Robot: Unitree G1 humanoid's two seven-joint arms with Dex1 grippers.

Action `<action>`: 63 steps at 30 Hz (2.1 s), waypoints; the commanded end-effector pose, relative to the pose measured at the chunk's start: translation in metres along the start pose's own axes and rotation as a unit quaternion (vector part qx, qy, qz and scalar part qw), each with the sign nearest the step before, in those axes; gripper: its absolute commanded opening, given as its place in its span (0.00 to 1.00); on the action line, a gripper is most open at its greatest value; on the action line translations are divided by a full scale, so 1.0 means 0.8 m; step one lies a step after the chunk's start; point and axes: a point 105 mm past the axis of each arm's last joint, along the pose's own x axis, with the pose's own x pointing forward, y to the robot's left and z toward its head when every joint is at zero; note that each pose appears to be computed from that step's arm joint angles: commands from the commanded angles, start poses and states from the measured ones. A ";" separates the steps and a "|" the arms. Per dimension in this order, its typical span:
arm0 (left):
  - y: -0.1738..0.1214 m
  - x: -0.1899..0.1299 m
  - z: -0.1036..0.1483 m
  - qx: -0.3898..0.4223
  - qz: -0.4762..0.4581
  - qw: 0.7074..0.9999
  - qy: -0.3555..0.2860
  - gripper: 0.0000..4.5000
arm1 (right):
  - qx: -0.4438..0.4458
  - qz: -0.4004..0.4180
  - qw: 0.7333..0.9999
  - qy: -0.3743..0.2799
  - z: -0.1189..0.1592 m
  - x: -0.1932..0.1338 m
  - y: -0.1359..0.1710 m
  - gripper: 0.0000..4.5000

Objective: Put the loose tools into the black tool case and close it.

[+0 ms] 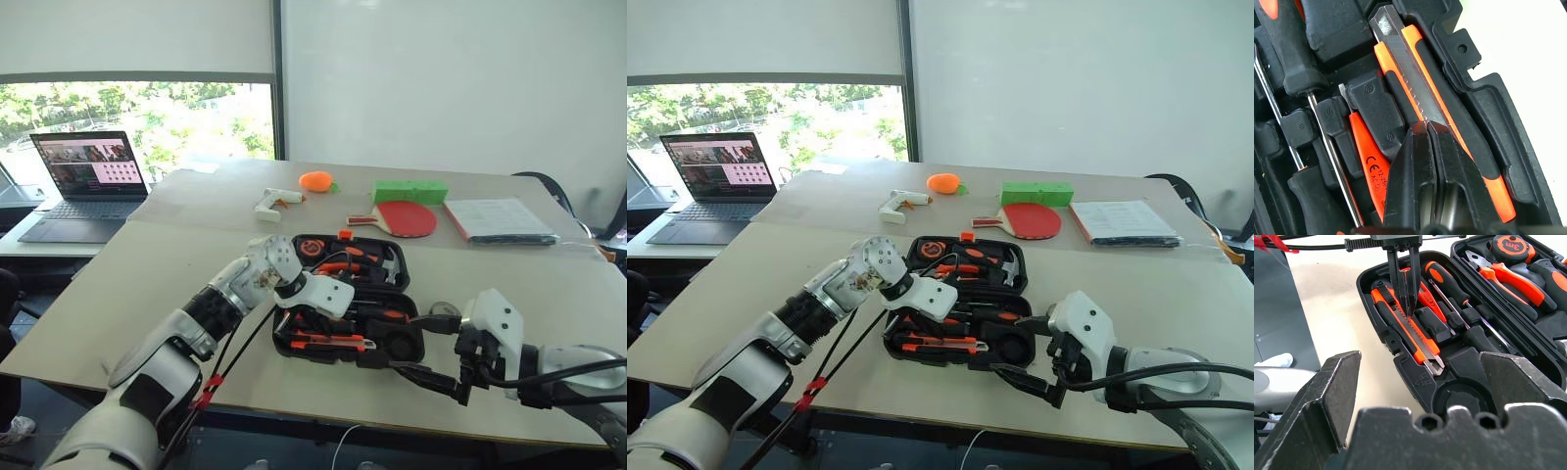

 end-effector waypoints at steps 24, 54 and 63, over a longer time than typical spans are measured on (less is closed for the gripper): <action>-0.032 -0.219 0.042 -0.142 0.171 0.917 -0.332 0.99 | 0.042 -0.115 0.973 0.195 -0.061 -0.147 -0.122 1.00; -0.026 -0.211 0.054 -0.106 0.225 0.917 -0.312 1.00 | -0.081 0.017 0.959 0.270 -0.081 0.011 -0.178 0.02; -0.036 -0.196 0.051 -0.104 0.203 0.927 -0.297 1.00 | -0.104 0.094 0.978 0.154 0.011 0.008 -0.115 0.02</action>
